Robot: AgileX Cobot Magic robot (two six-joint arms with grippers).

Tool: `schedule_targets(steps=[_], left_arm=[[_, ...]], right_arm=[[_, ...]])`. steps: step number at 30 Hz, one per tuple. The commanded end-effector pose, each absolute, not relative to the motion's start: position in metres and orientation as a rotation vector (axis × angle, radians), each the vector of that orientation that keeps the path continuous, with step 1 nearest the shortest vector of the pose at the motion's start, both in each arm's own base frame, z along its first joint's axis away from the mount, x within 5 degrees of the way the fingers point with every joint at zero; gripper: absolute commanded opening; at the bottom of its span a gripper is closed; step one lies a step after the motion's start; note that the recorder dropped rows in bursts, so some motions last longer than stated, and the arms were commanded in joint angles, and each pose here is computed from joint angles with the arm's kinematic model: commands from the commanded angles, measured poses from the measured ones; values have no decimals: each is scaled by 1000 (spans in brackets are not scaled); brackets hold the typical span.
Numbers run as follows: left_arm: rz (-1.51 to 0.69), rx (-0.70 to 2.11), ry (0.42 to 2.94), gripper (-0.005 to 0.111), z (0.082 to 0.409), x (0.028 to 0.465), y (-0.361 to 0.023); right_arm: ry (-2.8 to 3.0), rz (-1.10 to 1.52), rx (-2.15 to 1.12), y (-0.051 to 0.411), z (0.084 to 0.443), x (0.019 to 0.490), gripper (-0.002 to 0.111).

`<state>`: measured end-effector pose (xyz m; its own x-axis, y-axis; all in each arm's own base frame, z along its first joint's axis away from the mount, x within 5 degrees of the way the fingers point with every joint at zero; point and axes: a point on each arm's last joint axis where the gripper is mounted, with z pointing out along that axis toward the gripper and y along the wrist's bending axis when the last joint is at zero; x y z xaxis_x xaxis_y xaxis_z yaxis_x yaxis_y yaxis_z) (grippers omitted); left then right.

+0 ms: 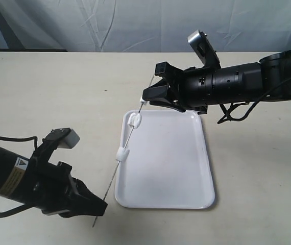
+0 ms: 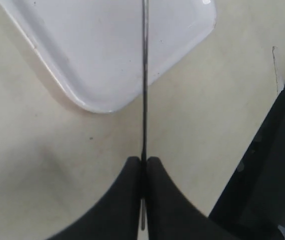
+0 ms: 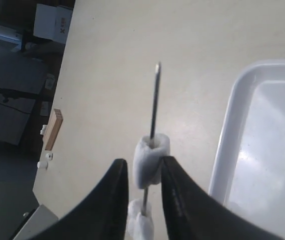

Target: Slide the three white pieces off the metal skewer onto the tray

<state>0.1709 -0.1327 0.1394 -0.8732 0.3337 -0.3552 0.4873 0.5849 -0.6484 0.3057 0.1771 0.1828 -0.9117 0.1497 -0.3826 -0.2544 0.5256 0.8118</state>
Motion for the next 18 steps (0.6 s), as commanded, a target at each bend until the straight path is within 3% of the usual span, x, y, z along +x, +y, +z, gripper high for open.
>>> schedule_targets(steps=[1, 9, 13, 18], left_arm=[[-1174, 672, 2657, 0, 135, 160, -130], [-1211, 726, 2610, 0, 140, 157, -131], [-1209, 726, 2556, 0, 147, 158, -132], [-1200, 704, 2551, 0, 148, 161, -132]], right_arm=[[2345, 1340, -99, 176, 187, 307, 23], [2371, 1306, -50, 175, 184, 308, 24], [2365, 1342, -69, 176, 186, 307, 45], [2356, 1394, -93, 179, 188, 304, 33]])
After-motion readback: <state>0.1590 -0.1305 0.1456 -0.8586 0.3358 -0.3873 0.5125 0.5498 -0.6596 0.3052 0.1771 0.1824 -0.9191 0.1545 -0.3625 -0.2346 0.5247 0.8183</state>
